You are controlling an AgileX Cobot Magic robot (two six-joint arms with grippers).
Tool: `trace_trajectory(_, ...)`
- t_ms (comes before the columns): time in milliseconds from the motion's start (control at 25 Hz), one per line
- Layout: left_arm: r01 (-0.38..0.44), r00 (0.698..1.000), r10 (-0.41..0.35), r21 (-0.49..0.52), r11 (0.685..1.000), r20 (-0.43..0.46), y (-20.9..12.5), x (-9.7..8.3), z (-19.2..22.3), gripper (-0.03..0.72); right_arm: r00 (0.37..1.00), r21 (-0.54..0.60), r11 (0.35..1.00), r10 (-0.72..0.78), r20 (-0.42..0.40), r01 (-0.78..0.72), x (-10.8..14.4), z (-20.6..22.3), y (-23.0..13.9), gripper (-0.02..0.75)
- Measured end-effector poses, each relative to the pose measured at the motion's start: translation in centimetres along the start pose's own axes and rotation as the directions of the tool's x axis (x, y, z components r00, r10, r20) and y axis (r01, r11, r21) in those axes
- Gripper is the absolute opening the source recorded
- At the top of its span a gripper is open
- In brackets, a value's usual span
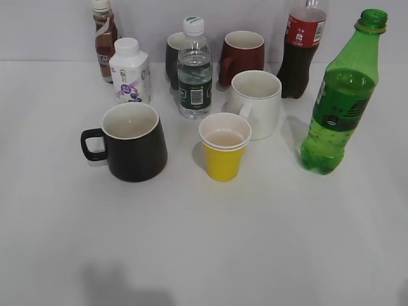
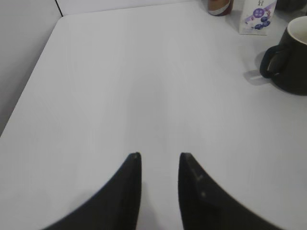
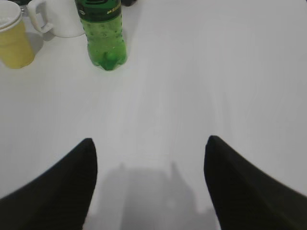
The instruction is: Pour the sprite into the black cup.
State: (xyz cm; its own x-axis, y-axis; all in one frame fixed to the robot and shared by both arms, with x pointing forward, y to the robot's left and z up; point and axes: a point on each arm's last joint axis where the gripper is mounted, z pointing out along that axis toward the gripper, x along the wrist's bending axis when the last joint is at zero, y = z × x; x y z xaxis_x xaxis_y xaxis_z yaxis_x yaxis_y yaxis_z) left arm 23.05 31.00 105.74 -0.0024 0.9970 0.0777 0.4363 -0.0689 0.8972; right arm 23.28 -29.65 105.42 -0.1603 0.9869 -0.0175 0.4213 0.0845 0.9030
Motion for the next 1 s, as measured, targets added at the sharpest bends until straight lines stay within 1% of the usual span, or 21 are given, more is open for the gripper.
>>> trace_trajectory(1000,0.000,1.000,0.000,0.000,1.000,0.000,0.00,0.00,0.00,0.213,1.000,0.000,1.000,0.000,0.000,0.000,0.00,0.00,0.00,0.519)
